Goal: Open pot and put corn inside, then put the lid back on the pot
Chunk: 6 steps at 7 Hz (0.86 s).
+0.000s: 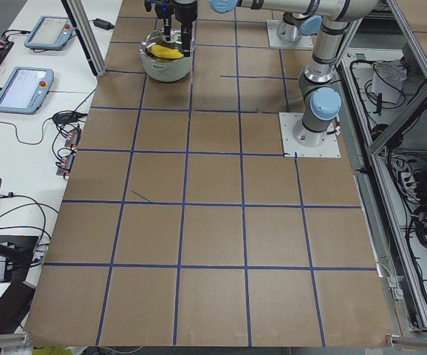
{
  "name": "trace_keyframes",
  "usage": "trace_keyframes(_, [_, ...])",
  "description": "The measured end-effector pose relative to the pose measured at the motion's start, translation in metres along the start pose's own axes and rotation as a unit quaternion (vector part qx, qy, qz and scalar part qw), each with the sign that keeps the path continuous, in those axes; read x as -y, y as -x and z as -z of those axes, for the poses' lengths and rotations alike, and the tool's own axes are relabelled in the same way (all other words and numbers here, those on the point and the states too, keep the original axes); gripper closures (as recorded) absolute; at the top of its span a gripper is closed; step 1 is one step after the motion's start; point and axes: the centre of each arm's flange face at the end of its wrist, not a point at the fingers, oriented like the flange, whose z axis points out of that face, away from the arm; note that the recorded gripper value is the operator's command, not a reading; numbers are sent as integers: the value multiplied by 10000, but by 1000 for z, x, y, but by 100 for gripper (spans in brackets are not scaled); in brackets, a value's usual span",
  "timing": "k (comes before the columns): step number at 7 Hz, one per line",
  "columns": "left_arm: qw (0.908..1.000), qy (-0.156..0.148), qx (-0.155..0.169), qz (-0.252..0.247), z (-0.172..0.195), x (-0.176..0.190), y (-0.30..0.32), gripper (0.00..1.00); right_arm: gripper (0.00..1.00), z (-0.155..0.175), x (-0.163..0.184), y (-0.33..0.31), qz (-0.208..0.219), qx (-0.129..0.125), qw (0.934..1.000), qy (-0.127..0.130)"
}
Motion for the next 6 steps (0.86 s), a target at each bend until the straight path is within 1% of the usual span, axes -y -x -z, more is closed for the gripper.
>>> trace_keyframes(4, [10000, 18, 4, -3, -2, -1, 0, 0, 94, 5, 1, 9, -12, 10, 10000, -77])
trace_keyframes(6, [10000, 16, 7, -5, -2, -1, 0, 0, 94, 3, 2, 11, -23, 8, 10000, -72])
